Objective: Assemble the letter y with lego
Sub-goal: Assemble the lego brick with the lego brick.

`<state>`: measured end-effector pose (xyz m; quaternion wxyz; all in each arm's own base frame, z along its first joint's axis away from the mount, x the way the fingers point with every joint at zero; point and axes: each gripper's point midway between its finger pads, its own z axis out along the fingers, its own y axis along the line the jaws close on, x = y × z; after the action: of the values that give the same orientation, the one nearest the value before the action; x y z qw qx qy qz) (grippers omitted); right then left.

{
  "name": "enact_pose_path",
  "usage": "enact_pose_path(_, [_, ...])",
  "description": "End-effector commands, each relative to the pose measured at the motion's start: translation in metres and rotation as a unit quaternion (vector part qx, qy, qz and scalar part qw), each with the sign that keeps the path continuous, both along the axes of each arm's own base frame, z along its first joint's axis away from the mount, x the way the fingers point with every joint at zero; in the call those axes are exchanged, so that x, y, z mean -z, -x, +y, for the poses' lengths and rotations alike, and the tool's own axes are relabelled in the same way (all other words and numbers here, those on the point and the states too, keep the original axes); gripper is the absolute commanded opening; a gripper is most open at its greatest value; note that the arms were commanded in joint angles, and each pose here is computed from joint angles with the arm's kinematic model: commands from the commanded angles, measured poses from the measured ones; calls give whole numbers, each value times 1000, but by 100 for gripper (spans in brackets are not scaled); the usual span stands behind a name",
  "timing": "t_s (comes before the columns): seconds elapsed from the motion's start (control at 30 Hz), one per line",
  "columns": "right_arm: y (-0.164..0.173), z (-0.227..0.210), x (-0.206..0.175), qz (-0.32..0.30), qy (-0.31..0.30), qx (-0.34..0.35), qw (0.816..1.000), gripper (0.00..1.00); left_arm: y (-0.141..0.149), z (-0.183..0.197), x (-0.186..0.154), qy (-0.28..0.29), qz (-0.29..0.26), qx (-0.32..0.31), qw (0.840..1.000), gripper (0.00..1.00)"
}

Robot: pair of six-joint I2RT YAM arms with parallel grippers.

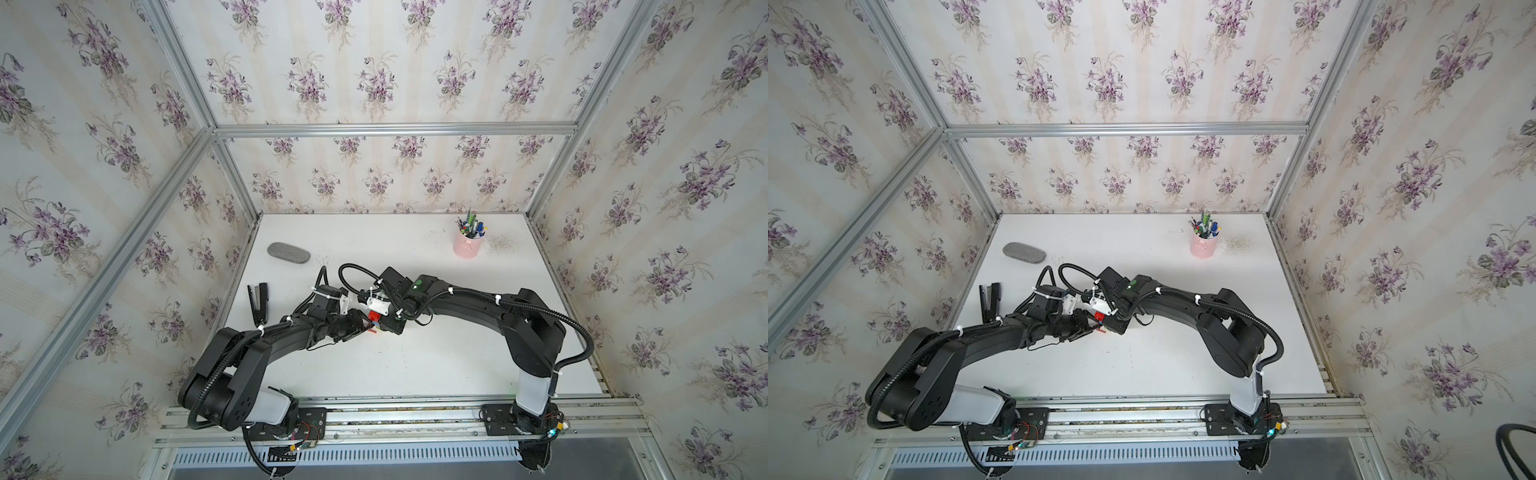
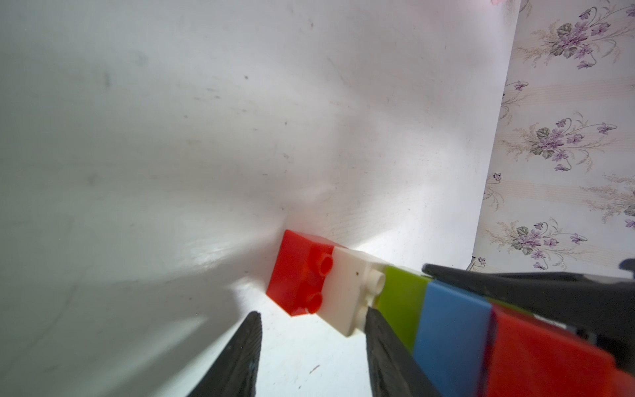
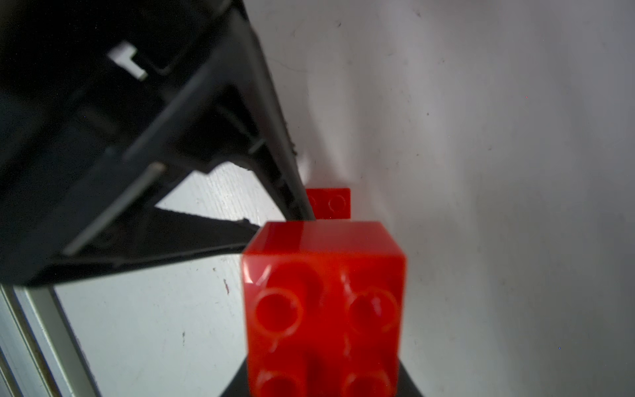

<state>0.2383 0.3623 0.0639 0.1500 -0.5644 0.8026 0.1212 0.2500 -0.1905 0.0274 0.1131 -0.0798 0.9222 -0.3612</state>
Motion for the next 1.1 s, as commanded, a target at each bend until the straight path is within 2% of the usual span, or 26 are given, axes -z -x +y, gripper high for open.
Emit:
enact_pose_path(0.0, [-12, -8, 7, -25, 33, 18, 999, 19, 34, 32, 36, -88, 84, -19, 992, 49])
enact_pose_path(1.07, [-12, 0, 9, -27, 54, 13, 998, 18, 38, 32, 42, -79, 90, -21, 993, 43])
